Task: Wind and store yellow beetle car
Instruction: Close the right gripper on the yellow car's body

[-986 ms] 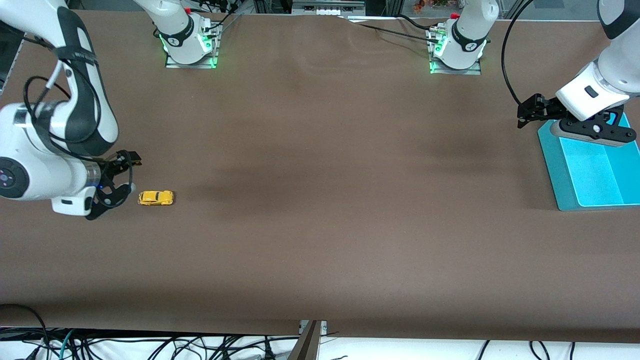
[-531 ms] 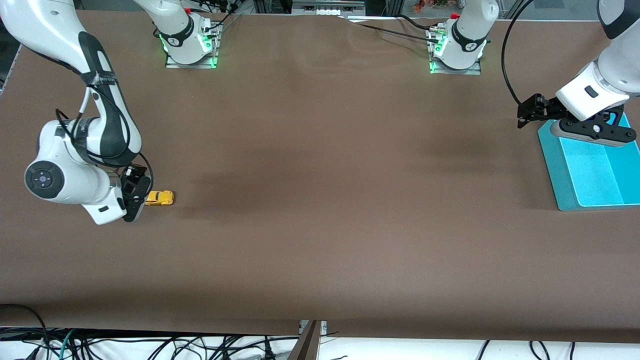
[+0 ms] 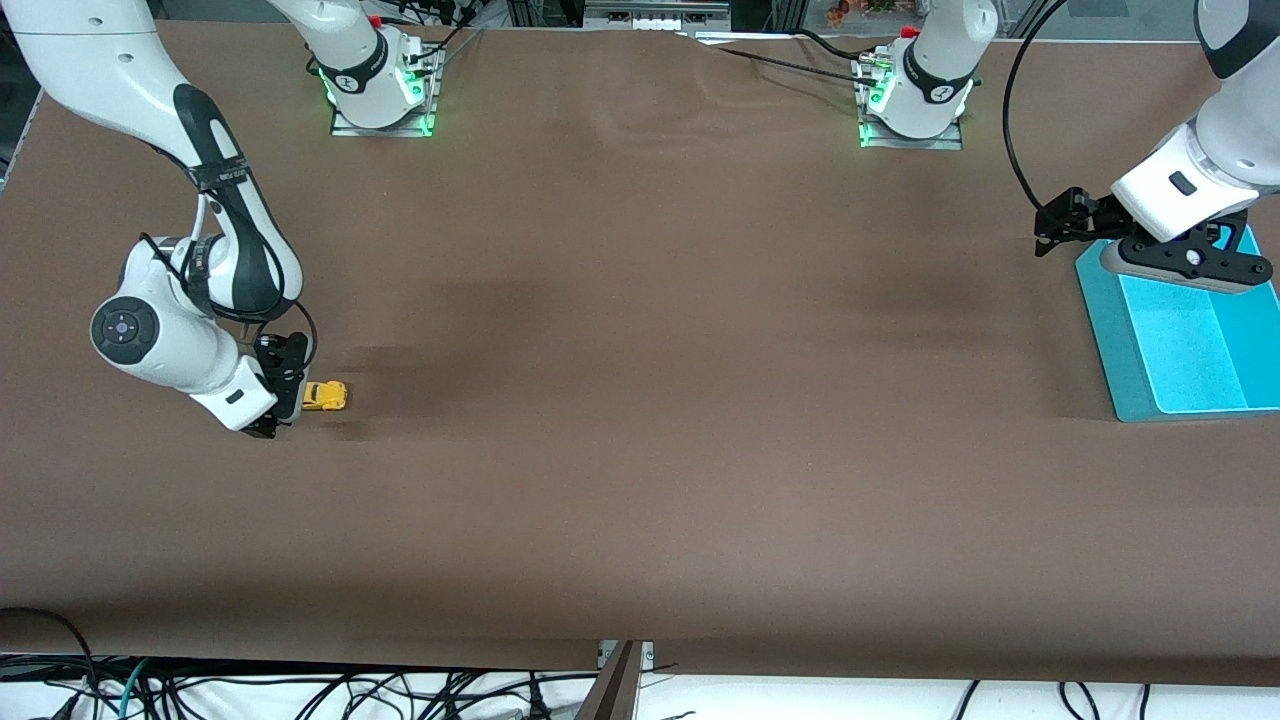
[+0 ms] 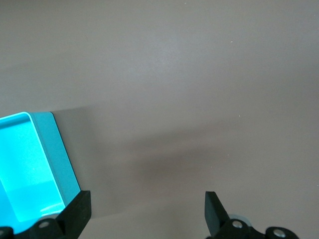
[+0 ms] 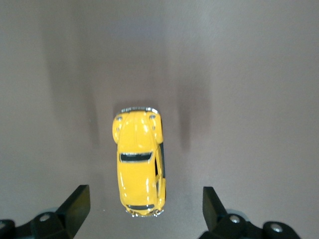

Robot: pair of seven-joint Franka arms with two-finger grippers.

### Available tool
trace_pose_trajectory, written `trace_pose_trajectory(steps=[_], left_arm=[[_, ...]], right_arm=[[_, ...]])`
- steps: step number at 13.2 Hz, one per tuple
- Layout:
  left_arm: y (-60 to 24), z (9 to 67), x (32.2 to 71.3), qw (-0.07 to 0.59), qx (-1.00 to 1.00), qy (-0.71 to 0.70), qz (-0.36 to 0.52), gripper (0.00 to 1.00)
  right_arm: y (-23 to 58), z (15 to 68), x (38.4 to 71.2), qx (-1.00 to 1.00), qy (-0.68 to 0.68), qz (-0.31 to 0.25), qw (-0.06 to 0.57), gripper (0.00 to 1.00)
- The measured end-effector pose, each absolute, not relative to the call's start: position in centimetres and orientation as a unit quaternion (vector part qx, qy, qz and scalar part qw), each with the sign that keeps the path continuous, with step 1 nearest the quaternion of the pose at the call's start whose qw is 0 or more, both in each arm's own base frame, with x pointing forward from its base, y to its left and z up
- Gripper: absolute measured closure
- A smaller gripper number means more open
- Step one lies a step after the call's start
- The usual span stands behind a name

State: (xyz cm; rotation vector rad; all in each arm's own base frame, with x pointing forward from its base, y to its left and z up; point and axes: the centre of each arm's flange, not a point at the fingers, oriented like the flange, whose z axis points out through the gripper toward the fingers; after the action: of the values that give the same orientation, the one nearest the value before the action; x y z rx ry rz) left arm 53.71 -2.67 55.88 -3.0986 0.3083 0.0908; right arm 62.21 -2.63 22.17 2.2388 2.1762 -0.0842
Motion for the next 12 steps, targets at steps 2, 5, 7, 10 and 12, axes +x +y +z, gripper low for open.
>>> trace_pose_trajectory(steps=[2, 5, 7, 10, 12], left_arm=[[-2.7, 55.9, 53.7, 0.013, -0.995, 0.099, 0.029, 0.00], [-2.7, 55.9, 53.7, 0.013, -0.995, 0.099, 0.029, 0.00], [-2.7, 55.9, 53.7, 0.013, -0.995, 0.099, 0.029, 0.00], [-2.7, 55.9, 53.7, 0.013, -0.995, 0.099, 0.029, 0.00], [-2.7, 55.9, 53.7, 0.013, -0.995, 0.099, 0.029, 0.00]], right_arm=[[-3.1, 21.4, 61.6, 0.712, 0.702, -0.022, 0.012, 0.00], [-2.9, 21.1, 61.4, 0.710, 0.704, -0.020, 0.013, 0.01], [-2.8, 20.9, 61.3, 0.708, 0.706, -0.020, 0.012, 0.03], [-2.7, 20.5, 61.0, 0.704, 0.710, -0.018, 0.013, 0.12], [-2.5, 20.4, 60.9, 0.703, 0.711, -0.017, 0.013, 0.44]])
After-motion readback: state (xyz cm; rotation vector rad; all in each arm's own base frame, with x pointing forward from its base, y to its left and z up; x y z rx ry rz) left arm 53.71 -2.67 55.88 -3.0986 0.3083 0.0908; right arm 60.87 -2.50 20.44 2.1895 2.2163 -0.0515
